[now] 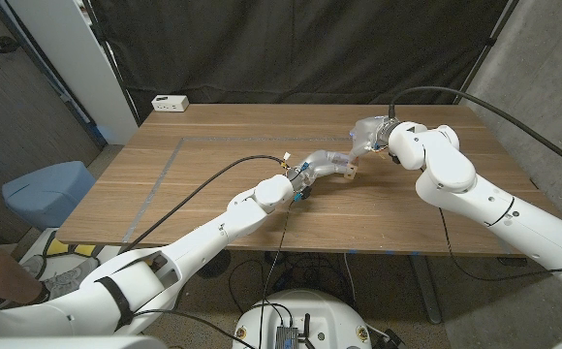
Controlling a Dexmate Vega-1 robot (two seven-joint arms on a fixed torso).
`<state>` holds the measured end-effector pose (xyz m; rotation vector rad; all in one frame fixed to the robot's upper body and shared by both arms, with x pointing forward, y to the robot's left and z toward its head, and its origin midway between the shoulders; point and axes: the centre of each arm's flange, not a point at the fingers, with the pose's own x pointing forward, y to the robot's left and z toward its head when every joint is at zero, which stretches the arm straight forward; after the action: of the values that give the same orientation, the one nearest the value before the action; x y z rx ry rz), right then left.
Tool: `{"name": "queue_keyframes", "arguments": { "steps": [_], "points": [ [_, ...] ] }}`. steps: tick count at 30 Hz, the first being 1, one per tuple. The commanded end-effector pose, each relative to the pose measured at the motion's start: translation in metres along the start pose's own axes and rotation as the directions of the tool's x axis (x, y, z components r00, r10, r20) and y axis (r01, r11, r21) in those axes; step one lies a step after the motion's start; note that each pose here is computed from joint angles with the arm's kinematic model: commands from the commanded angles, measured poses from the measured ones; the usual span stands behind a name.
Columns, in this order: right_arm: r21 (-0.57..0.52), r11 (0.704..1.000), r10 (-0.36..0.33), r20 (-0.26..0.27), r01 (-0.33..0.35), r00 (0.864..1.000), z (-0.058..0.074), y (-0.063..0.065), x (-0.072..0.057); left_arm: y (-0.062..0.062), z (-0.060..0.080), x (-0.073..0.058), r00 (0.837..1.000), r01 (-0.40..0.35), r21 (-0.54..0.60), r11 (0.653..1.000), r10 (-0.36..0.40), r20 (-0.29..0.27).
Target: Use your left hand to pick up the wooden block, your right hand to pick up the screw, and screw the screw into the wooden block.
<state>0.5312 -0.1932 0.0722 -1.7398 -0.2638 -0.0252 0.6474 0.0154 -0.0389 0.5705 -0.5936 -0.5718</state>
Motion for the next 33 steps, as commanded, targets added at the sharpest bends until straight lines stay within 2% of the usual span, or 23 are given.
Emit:
{"name": "queue_keyframes", "arguments": {
  "steps": [1,13,33],
  "points": [
    [0.007,1.0,-0.01,-0.007,0.01,1.0,-0.001,0.003,0.002,-0.001,0.001,-0.001,1.0,-0.002,0.002,1.0,0.002,0.0],
    [0.006,1.0,-0.012,-0.014,0.012,1.0,0.0,0.003,0.007,-0.002,0.001,-0.001,1.0,-0.001,0.005,1.0,0.001,-0.001],
    [0.0,0.998,-0.058,-0.05,0.058,0.997,0.003,0.007,0.013,0.0,0.0,0.0,1.0,-0.002,0.001,1.0,0.002,-0.004]
  ]
}}
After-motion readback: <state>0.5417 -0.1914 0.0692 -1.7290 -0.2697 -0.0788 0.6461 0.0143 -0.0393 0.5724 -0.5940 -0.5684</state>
